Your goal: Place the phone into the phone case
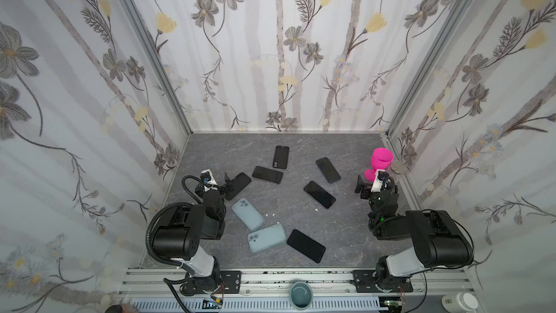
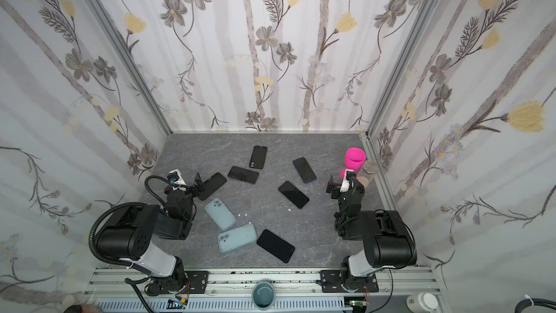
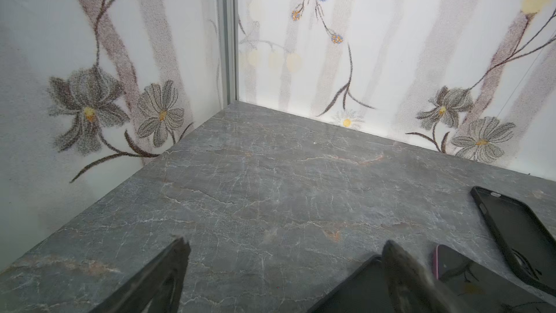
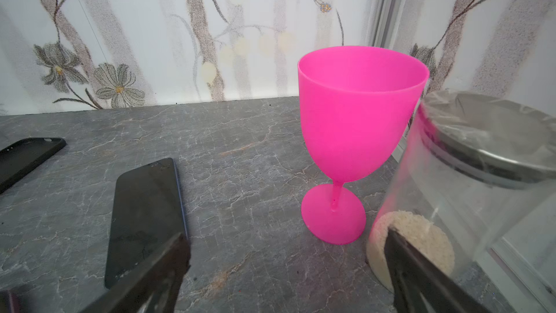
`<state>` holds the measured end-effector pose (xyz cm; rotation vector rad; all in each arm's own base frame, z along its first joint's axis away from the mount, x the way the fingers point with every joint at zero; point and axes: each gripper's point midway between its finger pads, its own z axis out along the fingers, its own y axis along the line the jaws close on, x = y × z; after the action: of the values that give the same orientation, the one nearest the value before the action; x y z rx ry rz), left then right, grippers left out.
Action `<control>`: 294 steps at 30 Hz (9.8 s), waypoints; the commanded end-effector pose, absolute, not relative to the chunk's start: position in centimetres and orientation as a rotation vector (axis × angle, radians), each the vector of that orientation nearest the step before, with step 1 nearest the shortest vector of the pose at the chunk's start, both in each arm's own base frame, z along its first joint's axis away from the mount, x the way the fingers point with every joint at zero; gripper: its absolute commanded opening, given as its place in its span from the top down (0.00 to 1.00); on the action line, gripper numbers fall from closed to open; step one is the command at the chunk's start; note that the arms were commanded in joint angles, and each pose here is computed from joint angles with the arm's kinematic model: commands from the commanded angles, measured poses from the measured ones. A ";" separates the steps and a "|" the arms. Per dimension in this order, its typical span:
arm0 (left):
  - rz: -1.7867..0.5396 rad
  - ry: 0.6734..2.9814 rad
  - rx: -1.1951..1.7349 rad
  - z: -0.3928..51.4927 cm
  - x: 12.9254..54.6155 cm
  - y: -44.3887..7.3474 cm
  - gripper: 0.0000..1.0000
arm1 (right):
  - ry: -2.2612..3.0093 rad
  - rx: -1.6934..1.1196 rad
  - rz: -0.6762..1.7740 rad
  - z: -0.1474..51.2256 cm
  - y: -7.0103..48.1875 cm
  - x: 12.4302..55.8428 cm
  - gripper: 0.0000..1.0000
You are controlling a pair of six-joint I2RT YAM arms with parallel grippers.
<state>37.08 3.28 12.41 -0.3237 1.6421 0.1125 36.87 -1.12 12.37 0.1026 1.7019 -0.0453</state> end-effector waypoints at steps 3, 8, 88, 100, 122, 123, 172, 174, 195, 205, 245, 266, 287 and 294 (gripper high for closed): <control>0.109 1.612 -0.325 13.2 37.3 3.3 0.00 | 1.656 0.109 -0.048 13.5 -1.2 37.0 0.00; 0.109 1.611 -0.323 13.2 37.3 3.3 0.00 | 1.655 0.109 -0.047 13.5 -1.2 37.0 0.01; -0.841 2.152 -0.118 17.2 25.3 -17.7 0.23 | 2.307 -0.875 0.538 16.3 26.9 17.0 0.16; -0.869 2.321 -0.077 13.0 22.3 -18.4 0.22 | 2.522 -1.050 0.402 9.1 26.7 13.2 0.08; -0.850 2.376 -0.076 11.5 21.9 -18.3 0.22 | 2.631 -1.162 0.241 3.3 25.1 11.0 0.02; -0.848 2.378 -0.074 11.4 21.9 -18.3 0.22 | 2.630 -1.171 0.239 3.3 25.2 10.9 0.03; -0.716 2.345 0.089 13.7 24.3 -19.0 0.22 | 2.736 -0.972 0.166 3.0 23.7 14.3 0.46; -0.719 2.340 0.099 13.9 24.4 -19.2 0.22 | 2.724 -0.963 0.156 3.2 23.6 14.6 0.46; -1.227 2.270 0.458 21.3 24.0 -28.2 0.31 | 2.185 -0.904 0.285 16.9 27.8 21.3 0.46; -1.366 2.237 0.423 22.4 23.1 -28.6 0.48 | 2.065 -0.961 0.412 19.5 29.5 20.8 0.46; -1.270 1.680 -0.044 34.2 30.8 -19.0 1.00 | 1.618 -0.573 0.604 38.7 32.0 27.7 0.00; -1.323 1.043 0.227 47.8 26.1 -16.1 1.00 | 1.266 -0.436 1.222 47.9 29.3 27.9 0.20; -1.436 0.968 0.411 47.3 22.2 -17.4 1.00 | 1.189 -0.759 1.591 46.2 34.1 23.9 0.54; -1.419 0.963 0.415 47.2 22.1 -17.3 1.00 | 1.186 -0.777 1.592 46.0 34.2 23.6 0.65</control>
<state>23.34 -17.60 46.09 0.3704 1.0379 -1.4444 24.54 34.52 44.77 -0.7443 1.2543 1.5815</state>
